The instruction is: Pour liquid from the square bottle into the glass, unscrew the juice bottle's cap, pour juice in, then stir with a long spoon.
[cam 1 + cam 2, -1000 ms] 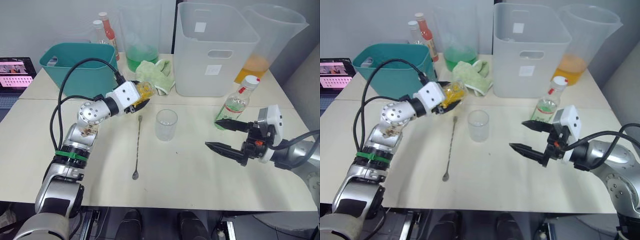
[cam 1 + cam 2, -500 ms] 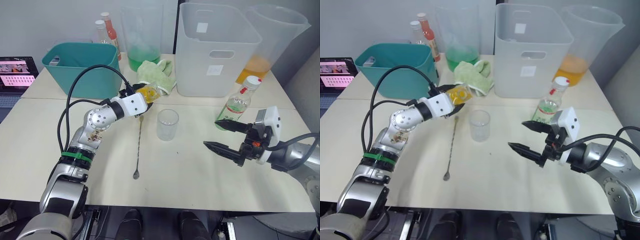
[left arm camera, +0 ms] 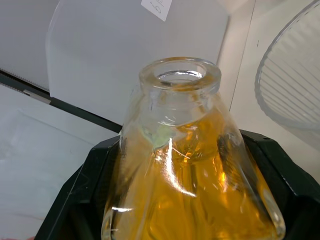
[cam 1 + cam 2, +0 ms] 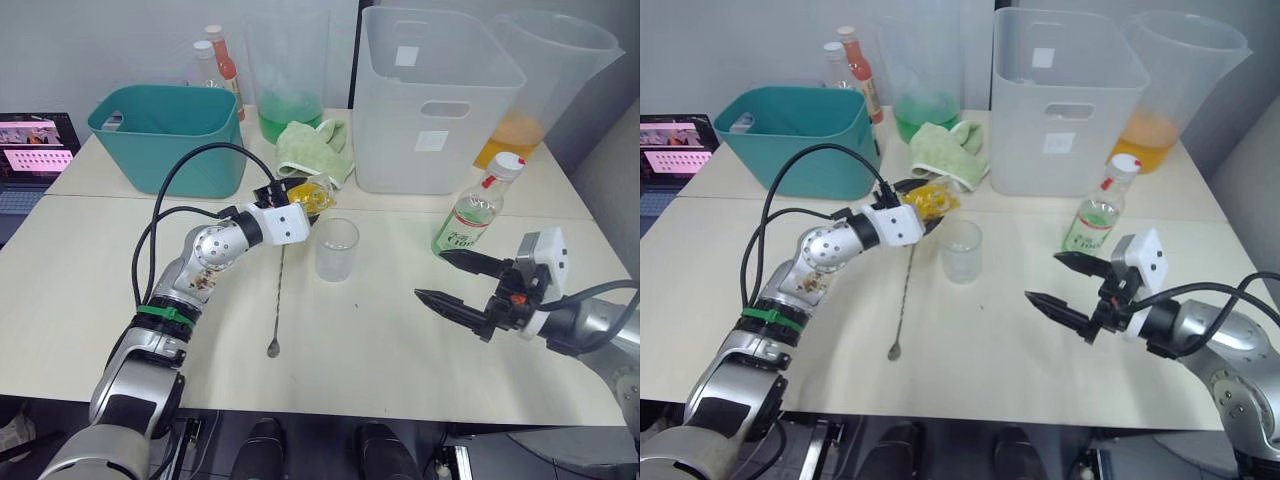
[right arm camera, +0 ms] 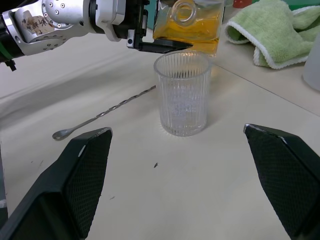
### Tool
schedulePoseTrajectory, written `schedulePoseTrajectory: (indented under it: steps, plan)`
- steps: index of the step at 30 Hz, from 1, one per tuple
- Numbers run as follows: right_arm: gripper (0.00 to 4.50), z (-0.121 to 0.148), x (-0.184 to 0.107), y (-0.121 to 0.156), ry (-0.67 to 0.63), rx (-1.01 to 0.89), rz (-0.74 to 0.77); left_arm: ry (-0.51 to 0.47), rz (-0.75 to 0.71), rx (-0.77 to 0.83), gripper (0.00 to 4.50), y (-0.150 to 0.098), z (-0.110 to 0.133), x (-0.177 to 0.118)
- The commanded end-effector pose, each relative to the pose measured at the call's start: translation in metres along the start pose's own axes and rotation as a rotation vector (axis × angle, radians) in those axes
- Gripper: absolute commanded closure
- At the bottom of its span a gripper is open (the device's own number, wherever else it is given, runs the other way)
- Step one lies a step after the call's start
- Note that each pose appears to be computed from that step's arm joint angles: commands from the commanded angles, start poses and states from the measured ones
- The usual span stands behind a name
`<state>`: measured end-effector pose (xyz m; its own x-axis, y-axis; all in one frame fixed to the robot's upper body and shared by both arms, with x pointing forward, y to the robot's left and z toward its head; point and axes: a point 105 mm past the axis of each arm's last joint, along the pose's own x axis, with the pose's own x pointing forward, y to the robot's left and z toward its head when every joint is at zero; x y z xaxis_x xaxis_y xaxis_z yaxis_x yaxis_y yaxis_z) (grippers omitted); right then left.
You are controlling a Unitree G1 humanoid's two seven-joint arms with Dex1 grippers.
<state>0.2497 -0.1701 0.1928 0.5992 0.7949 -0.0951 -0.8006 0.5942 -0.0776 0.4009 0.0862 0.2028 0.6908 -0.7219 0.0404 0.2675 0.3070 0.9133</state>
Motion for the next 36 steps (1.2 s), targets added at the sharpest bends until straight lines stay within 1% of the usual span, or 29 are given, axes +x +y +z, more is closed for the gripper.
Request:
schedulePoseTrajectory:
  steps: [1, 6, 12, 15, 17, 20, 28, 36]
  plan:
    - [0.03, 0.011, -0.002, 0.003, -0.034, -0.057, -0.011, -0.103, 0.141, 0.100, 1.68, 0.039, 0.028, 0.003]
    - [0.03, 0.011, -0.001, 0.001, -0.044, -0.058, -0.023, -0.111, 0.134, 0.153, 1.68, 0.035, 0.029, 0.004]
    - [0.03, 0.010, -0.001, 0.002, -0.047, -0.058, -0.031, -0.119, 0.130, 0.147, 1.68, 0.027, 0.030, 0.006]
    - [0.03, 0.011, 0.000, 0.002, -0.051, -0.057, -0.032, -0.126, 0.125, 0.175, 1.68, 0.025, 0.031, 0.007]
    - [0.03, 0.011, 0.000, 0.002, -0.052, -0.057, -0.033, -0.131, 0.120, 0.233, 1.68, 0.023, 0.033, 0.007]
    - [0.03, 0.010, 0.000, 0.002, -0.052, -0.056, -0.035, -0.130, 0.117, 0.269, 1.68, 0.022, 0.033, 0.008]
    - [0.03, 0.009, -0.001, 0.002, -0.053, -0.054, -0.038, -0.120, 0.138, 0.338, 1.68, 0.024, 0.032, 0.008]
    - [0.03, 0.010, 0.001, 0.003, -0.057, -0.060, -0.035, -0.121, 0.190, 0.432, 1.68, 0.033, 0.036, 0.011]
